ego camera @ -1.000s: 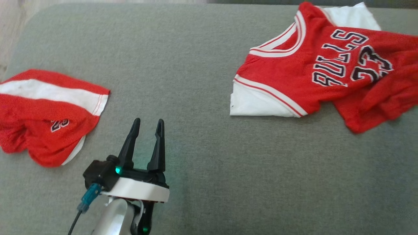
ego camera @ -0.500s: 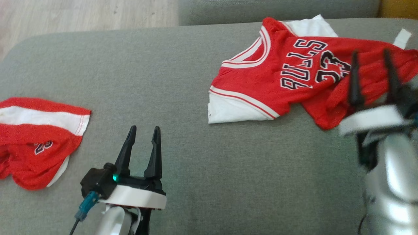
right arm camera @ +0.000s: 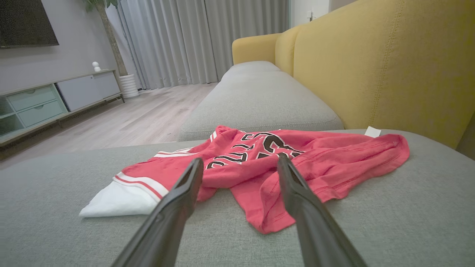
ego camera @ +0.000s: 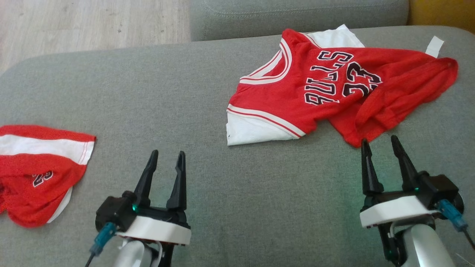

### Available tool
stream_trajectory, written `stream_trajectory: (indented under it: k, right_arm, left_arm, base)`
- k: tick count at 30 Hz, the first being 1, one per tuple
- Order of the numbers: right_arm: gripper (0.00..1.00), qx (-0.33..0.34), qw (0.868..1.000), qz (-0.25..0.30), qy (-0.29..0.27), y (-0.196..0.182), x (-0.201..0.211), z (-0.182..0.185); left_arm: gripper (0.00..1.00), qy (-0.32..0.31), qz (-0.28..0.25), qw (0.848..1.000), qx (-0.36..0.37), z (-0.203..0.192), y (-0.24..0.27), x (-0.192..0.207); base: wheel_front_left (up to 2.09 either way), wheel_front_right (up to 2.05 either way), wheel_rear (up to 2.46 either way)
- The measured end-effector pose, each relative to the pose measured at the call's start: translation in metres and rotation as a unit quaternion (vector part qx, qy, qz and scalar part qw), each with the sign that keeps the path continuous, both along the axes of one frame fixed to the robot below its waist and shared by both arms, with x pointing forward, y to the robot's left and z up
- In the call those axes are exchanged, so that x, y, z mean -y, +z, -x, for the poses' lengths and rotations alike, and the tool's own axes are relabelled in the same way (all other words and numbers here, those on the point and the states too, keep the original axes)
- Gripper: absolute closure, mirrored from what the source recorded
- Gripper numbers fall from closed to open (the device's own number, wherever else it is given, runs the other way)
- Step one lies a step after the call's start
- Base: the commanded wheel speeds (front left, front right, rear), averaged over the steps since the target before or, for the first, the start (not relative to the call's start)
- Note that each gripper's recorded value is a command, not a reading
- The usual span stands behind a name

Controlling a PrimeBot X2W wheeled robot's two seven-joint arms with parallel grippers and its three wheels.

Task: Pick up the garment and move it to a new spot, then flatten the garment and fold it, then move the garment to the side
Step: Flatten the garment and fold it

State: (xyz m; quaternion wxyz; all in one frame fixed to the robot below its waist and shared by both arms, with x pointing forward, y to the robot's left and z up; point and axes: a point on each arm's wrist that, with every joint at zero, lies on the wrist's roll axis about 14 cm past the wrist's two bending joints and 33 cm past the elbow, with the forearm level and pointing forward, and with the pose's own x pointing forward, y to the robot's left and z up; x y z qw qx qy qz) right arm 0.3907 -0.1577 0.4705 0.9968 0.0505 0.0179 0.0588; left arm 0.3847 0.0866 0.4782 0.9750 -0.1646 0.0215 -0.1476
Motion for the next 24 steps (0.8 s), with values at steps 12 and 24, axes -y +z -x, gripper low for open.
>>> stream_trajectory:
  k: [12, 24]
  right_arm:
    - [0.00, -0.005, 1.000, -0.001, 0.001, -0.004, -0.001, -0.005]
    - [0.00, -0.024, 0.999, 0.010, -0.033, -0.019, 0.024, -0.014]
  left_arm:
    - [0.00, -0.030, -0.016, 0.999, -0.016, 0.003, -0.014, 0.017]
    - [0.00, -0.204, -0.150, 0.966, -0.059, -0.031, -0.068, 0.083]
  base:
    - [0.00, 0.00, 0.00]
    - [0.00, 0.00, 0.00]
